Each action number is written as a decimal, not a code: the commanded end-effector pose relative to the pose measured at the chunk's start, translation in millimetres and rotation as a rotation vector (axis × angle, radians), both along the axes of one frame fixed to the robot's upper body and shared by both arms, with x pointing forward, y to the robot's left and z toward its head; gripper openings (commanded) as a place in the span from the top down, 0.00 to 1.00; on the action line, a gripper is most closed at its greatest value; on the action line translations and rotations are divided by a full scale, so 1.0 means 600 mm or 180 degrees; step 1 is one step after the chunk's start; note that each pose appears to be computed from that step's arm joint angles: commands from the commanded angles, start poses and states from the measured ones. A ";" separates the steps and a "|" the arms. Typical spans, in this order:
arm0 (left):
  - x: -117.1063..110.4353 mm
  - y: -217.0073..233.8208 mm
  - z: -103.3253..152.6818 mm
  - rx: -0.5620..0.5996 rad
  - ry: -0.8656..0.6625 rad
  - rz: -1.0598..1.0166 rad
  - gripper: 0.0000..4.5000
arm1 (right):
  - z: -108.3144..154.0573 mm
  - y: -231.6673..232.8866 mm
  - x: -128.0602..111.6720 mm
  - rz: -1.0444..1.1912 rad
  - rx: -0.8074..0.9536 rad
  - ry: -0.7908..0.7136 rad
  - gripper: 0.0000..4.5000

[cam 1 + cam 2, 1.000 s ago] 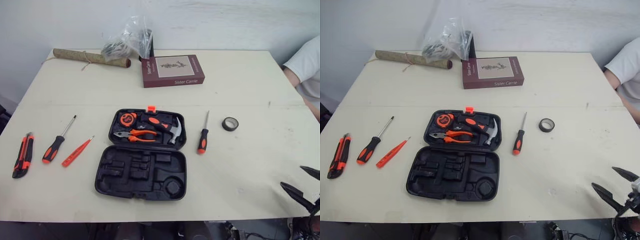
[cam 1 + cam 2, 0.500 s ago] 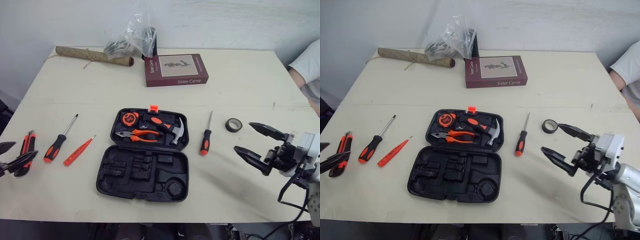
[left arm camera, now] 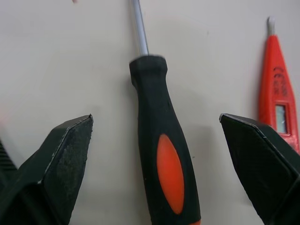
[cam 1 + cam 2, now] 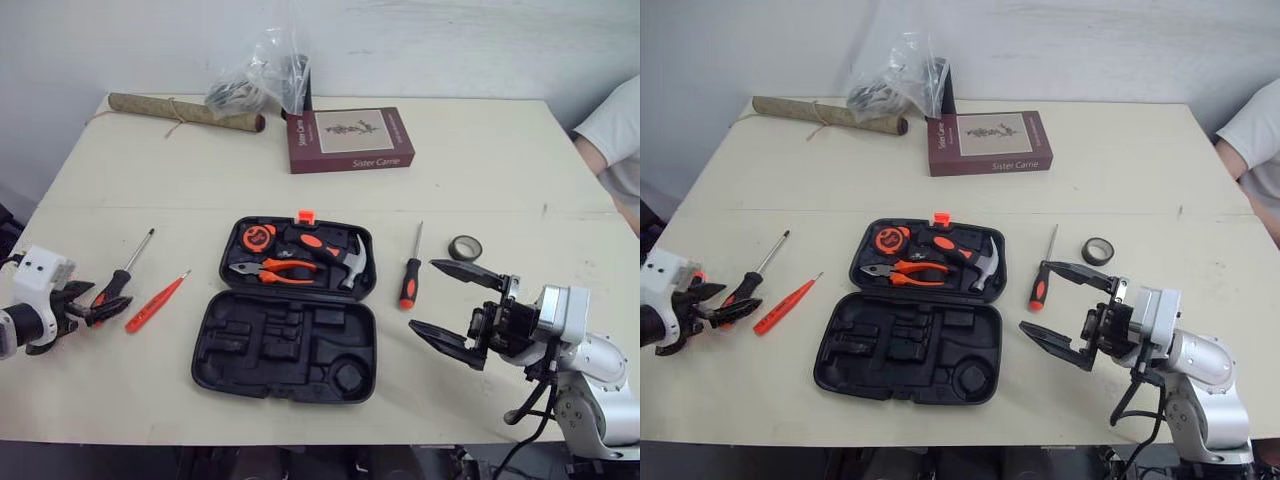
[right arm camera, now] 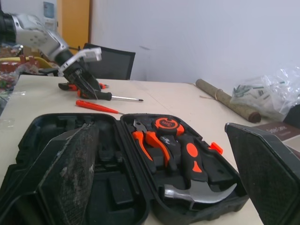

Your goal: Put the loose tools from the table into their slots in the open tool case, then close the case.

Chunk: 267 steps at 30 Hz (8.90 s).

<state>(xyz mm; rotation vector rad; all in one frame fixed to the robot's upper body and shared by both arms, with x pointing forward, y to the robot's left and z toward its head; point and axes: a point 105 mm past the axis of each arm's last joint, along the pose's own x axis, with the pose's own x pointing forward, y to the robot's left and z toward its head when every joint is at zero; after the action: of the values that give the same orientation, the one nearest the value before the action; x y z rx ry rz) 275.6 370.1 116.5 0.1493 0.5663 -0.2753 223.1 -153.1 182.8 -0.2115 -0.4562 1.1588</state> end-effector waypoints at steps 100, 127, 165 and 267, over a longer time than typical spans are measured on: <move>0.012 -0.366 -0.029 -0.0151 -0.0586 -0.2912 0.99 | 0.000 -0.005 -0.020 0.0223 -0.0347 0.0569 0.00; 0.002 -0.317 0.055 -0.0379 -0.1568 -0.2527 0.73 | -0.054 -0.129 -0.022 -0.0913 -0.0216 0.0802 0.00; -0.054 -0.134 0.154 -0.0508 -0.1871 -0.1398 0.01 | -0.056 -0.126 0.021 -0.2267 -0.0207 0.1849 0.00; -0.165 -0.246 0.080 -0.0431 -0.0774 -0.2932 0.00 | -0.091 0.140 0.045 0.0073 -0.3120 0.1674 0.78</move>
<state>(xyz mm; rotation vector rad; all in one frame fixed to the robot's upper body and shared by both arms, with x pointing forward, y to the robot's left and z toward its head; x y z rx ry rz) 178.9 225.2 160.1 0.2911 0.2213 -1.1641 255.2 -68.9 127.1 -0.7007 0.5967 1.3048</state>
